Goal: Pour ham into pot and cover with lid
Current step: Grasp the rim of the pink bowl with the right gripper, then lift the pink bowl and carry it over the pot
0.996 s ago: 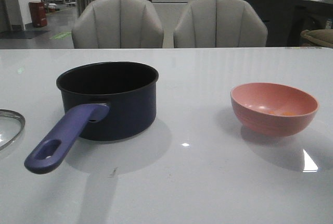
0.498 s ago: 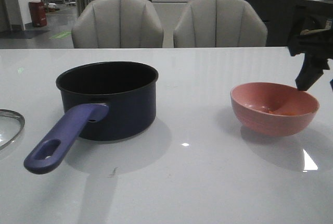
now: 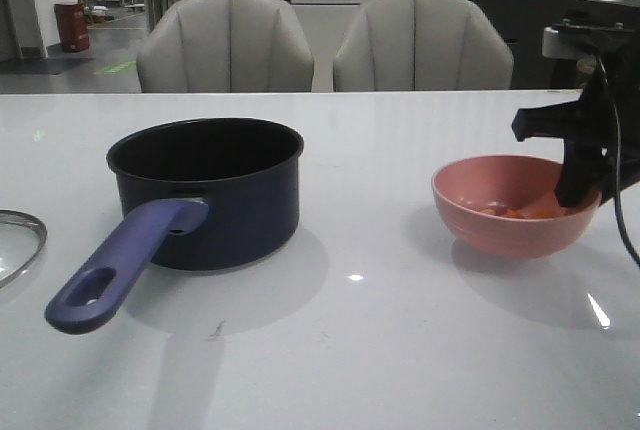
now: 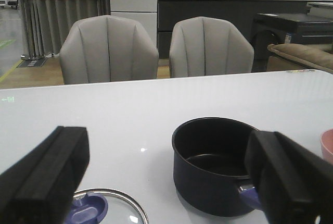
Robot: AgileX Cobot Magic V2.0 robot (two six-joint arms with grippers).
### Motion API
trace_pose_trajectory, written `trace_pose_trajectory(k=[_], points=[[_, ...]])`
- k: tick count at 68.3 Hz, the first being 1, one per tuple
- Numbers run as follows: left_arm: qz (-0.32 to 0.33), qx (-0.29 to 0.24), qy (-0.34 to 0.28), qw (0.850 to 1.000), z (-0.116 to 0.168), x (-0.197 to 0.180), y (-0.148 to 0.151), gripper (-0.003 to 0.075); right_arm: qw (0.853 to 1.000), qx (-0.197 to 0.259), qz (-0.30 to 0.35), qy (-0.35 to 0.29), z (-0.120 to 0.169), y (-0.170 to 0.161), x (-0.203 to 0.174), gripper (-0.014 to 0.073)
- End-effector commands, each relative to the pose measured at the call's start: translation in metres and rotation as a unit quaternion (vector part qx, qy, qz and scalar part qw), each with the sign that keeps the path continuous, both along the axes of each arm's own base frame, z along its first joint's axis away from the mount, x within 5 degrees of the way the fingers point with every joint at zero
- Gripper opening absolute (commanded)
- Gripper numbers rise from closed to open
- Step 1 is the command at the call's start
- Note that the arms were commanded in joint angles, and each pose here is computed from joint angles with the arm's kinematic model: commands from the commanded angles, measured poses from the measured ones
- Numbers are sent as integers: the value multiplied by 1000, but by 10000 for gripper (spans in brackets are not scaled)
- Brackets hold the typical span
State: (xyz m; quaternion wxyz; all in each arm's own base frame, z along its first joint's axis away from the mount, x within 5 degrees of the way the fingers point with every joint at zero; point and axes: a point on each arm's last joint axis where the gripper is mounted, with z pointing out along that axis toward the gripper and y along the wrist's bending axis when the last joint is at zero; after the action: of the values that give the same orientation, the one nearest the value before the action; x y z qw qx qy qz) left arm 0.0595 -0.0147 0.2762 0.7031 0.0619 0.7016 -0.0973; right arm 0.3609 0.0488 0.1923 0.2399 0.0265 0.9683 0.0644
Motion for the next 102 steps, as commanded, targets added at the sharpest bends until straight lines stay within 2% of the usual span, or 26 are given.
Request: trace_pose_trajectory(k=[1,10,18,29,39,44,54,62,67,79,89,97,102], points=[[3,-19,-49,999,17,-1,1,636,998,6,2,-69,50,-1,7,148],[3,-19,-49,999,17,-1,1,636,994,13,10,-112,79,5,12,146],[3,-19,-49,999,17,-1,1,636,989,54,14,-138,105,21,13,137],[3,-19,-49,999,17,-1,1,636,976,40,124,-177,139,66,10,137],[3,-19,-49,999,17,-1,1,636,958,58,182,-215,168,112,4,137],[3,-19,-49,999,17,-1,1,636,951,65,209,-219,175,134,3,137],[3,-19,-49,999,17,-1,1,636,944,71,255,-195,173,175,7,137],[3,-19,-49,999,17,-1,1,636,941,72,273,-188,170,194,16,137],[3,-19,-49,999,17,-1,1,636,936,64,275,-211,173,200,23,137],[3,-19,-49,999,17,-1,1,636,911,22,270,-311,192,199,30,137],[3,-19,-49,999,17,-1,1,636,890,-17,274,-364,199,198,34,137],[3,-19,-49,999,17,-1,1,636,864,-62,296,-403,197,206,31,137],[3,-19,-49,999,17,-1,1,636,847,-67,307,-428,195,212,26,137]])
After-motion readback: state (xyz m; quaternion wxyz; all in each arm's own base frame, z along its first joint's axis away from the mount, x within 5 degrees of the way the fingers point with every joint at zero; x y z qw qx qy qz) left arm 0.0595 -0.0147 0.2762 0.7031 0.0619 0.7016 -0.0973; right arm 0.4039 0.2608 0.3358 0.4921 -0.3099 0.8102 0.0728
